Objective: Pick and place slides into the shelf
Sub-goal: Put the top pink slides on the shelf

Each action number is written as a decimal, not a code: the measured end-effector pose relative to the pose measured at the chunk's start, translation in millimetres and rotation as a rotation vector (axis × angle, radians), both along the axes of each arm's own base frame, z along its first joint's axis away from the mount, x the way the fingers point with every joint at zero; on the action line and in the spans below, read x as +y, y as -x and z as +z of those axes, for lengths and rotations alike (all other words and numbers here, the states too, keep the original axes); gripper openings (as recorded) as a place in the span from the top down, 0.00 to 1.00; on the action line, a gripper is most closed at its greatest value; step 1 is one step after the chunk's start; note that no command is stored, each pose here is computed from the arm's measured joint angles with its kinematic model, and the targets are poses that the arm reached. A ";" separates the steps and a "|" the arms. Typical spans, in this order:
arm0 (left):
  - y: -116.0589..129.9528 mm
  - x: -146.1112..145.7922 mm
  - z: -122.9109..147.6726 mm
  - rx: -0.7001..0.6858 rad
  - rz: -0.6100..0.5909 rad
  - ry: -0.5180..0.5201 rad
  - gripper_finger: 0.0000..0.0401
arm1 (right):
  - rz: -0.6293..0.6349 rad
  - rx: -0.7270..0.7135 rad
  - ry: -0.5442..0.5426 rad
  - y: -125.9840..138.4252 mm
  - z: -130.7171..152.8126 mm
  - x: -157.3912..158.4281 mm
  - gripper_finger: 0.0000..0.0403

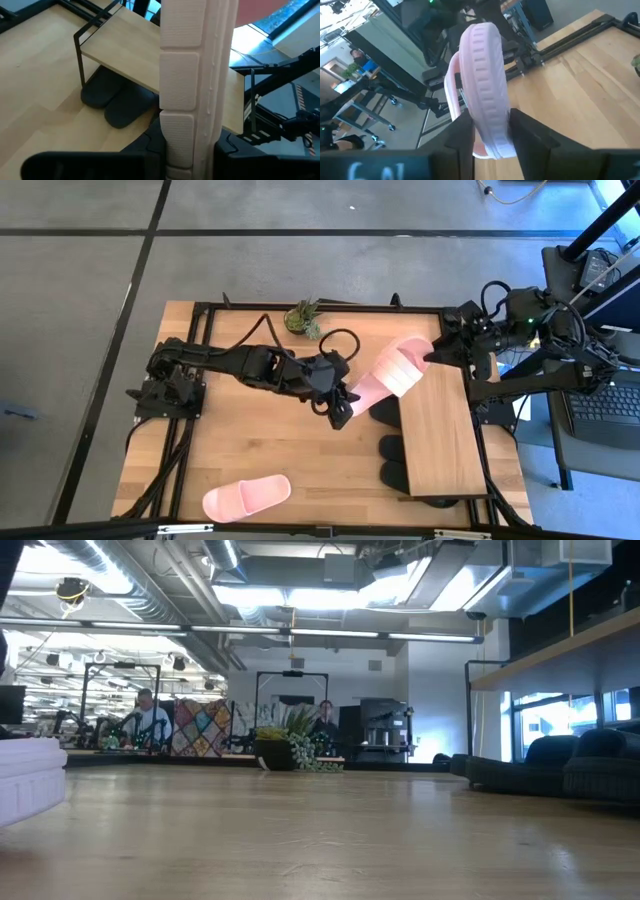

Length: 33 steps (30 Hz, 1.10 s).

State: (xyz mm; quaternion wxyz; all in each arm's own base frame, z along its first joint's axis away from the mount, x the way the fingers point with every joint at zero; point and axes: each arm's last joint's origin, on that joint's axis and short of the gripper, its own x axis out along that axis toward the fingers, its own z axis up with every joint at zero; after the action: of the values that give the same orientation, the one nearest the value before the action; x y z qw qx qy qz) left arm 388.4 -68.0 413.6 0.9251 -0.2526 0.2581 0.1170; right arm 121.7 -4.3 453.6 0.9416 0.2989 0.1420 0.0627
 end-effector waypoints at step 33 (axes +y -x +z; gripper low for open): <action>-14.4 63.0 -10.2 0.051 -0.217 0.290 0.84 | -0.273 -0.061 0.628 37.7 5.3 -7.5 0.22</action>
State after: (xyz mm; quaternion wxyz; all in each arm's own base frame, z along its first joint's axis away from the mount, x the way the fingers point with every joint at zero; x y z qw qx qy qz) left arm 402.8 -5.1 403.4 0.8794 -0.3508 0.3215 -0.0153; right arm 84.0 -11.9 458.8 0.9911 0.0085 0.0848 -0.1020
